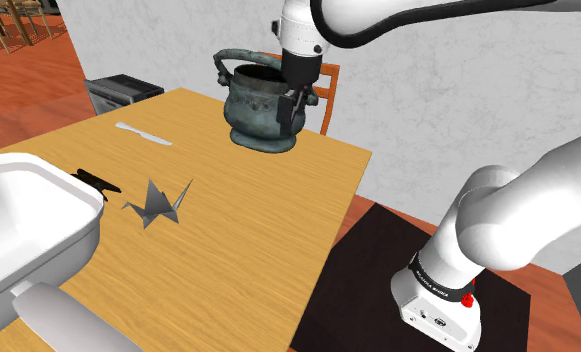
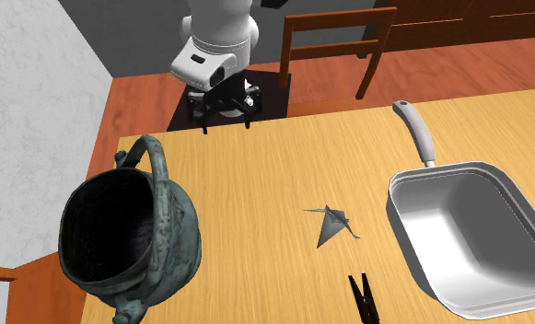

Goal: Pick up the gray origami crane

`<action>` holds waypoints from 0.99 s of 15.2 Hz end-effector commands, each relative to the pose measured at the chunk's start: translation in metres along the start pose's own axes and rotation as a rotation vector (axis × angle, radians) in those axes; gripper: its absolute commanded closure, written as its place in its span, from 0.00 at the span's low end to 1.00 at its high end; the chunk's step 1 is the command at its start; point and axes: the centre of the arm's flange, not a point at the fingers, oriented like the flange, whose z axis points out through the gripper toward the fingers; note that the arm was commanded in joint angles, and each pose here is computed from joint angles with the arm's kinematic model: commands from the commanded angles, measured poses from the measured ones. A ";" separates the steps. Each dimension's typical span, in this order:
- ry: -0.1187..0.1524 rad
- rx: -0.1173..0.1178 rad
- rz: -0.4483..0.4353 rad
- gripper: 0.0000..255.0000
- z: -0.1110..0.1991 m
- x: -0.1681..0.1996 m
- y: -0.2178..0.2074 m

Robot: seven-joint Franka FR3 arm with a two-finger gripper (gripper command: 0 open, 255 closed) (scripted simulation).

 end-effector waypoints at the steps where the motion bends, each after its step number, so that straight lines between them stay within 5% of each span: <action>1: 0.009 0.008 -0.031 0.00 0.009 0.020 -0.015; 15: 0.059 0.057 -0.247 0.00 0.073 0.135 -0.129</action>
